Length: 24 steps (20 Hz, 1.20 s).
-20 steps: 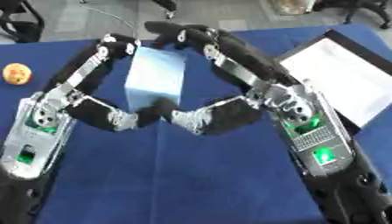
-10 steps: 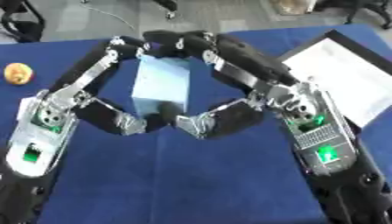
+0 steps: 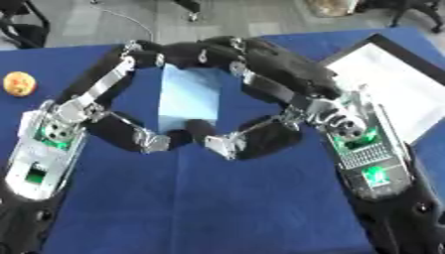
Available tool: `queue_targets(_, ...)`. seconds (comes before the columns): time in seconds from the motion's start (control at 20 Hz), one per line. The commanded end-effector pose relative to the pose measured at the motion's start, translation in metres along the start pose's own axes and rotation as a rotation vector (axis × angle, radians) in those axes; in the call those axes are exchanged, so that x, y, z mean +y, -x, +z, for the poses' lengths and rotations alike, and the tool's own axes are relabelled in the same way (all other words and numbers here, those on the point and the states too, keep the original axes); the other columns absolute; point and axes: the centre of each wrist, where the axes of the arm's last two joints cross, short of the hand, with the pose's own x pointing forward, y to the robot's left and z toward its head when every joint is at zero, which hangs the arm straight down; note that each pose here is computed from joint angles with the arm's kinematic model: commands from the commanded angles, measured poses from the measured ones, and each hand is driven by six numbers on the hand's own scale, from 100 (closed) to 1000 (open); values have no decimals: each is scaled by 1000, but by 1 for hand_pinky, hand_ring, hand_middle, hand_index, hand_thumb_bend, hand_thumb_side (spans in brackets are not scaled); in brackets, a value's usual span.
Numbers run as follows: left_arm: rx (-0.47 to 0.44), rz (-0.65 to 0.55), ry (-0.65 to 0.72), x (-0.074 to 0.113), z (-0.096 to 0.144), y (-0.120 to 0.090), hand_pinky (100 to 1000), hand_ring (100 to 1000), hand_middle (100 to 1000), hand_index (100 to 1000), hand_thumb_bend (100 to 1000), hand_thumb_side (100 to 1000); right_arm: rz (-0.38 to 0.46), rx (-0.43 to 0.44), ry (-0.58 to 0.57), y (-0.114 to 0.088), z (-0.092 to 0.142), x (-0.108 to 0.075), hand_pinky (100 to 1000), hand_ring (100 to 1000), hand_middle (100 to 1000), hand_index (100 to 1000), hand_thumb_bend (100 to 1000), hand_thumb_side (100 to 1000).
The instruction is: Pick up the objects with one hand, pass them to the other hand, and then place them into the box on the other side of the table.
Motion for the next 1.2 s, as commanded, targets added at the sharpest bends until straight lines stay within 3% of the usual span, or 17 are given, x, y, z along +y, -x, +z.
queue_targets(0.05, -49, -44, -15, 12, -7, -12, 812, 481, 457, 608, 469, 373, 40, -10, 10, -2, -1, -4, 790, 798, 721, 1000, 199, 386)
queue_targets(0.5, -49, -56, -18, 12, -7, -15, 812, 481, 457, 609, 469, 368, 48, -27, 84, -1, -1, -5, 850, 892, 857, 1000, 319, 472)
queue_targets(1.2, -25, -118, -31, 13, -5, -19, 804, 476, 452, 604, 521, 372, 50, 36, 121, 0, 1, -5, 852, 911, 899, 1000, 313, 460)
